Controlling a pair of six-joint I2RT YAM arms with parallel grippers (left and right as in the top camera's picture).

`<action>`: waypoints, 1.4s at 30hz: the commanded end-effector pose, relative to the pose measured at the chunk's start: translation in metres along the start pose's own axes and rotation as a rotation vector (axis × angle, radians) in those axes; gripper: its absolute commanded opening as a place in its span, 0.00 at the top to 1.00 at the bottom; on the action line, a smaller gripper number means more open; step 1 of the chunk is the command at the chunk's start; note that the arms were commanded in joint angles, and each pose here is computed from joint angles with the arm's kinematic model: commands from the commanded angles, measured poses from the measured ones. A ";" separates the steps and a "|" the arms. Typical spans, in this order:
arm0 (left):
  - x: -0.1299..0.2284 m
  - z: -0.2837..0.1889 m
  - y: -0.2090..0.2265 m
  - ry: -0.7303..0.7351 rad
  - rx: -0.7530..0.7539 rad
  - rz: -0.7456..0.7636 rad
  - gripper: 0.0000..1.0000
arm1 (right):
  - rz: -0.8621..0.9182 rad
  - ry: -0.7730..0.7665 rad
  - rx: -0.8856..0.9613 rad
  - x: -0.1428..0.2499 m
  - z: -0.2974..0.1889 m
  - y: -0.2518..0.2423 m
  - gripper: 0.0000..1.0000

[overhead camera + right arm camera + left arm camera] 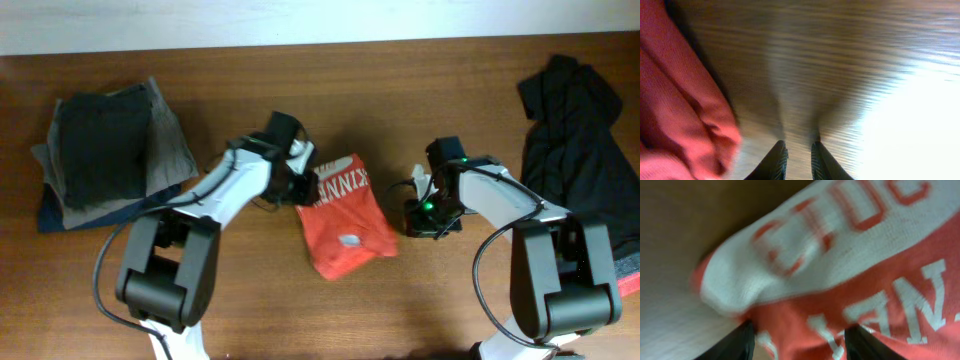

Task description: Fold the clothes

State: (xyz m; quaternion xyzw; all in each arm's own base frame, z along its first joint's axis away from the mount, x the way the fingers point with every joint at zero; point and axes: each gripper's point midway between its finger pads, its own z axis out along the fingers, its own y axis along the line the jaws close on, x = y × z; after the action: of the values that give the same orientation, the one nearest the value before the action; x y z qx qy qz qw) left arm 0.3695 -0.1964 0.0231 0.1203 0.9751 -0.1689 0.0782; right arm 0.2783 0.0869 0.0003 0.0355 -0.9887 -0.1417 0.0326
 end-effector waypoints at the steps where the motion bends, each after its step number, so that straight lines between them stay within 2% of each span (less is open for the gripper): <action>1: -0.025 -0.014 0.015 -0.107 0.000 -0.020 0.43 | -0.059 0.053 -0.082 0.012 0.011 0.033 0.77; 7: -0.048 -0.035 0.038 -0.169 -0.015 -0.042 0.42 | -0.041 0.047 -0.054 0.012 0.017 0.046 0.77; 9: -0.051 -0.051 0.047 -0.153 -0.026 -0.058 0.36 | -0.028 0.041 -0.031 0.010 0.015 0.038 0.73; 11: -0.043 -0.063 0.048 -0.104 -0.021 -0.089 0.33 | -0.027 0.039 -0.008 0.010 0.015 0.032 0.73; 15: 0.012 -0.076 0.029 0.145 0.056 -0.180 0.22 | -0.005 0.028 0.018 0.007 0.012 0.020 0.72; 16: 0.017 -0.076 0.027 0.164 0.063 -0.185 0.22 | -0.003 0.027 0.018 0.006 0.012 0.020 0.72; 18: 0.035 -0.069 0.019 0.231 0.074 -0.179 0.21 | 0.002 0.025 0.019 0.006 0.012 0.018 0.72; 21: 0.045 -0.053 -0.003 0.242 0.174 -0.074 0.18 | 0.003 0.028 0.019 0.006 0.012 0.018 0.72; 24: 0.050 -0.036 -0.016 0.225 0.245 -0.054 0.18 | 0.005 0.035 0.020 0.008 0.012 0.018 0.72; 26: 0.055 -0.026 -0.022 0.218 0.292 -0.066 0.18 | 0.006 0.036 0.020 0.009 0.012 0.018 0.72; 32: 0.085 -0.003 -0.017 0.273 0.281 -0.158 0.18 | 0.007 0.039 0.021 0.009 0.012 0.018 0.72; 36: 0.095 0.005 -0.039 0.287 0.358 -0.148 0.18 | 0.007 0.039 0.021 0.009 0.012 0.018 0.72; 39: 0.096 0.014 -0.052 0.269 0.374 -0.129 0.23 | 0.008 0.043 0.021 0.010 0.012 0.017 0.72; 41: 0.095 0.017 -0.055 0.261 0.374 -0.121 0.41 | 0.009 0.047 0.022 0.011 0.012 0.017 0.71; 42: 0.094 0.020 -0.050 0.250 0.335 -0.112 0.57 | 0.010 0.050 0.022 0.012 0.012 0.017 0.72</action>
State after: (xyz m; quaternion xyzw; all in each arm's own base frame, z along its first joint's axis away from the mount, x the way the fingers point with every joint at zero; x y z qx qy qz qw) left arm 0.2755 -0.2338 0.0147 0.1046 0.9323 -0.3402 -0.0648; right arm 0.2678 0.1146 -0.0002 0.0416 -0.9868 -0.1490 0.0489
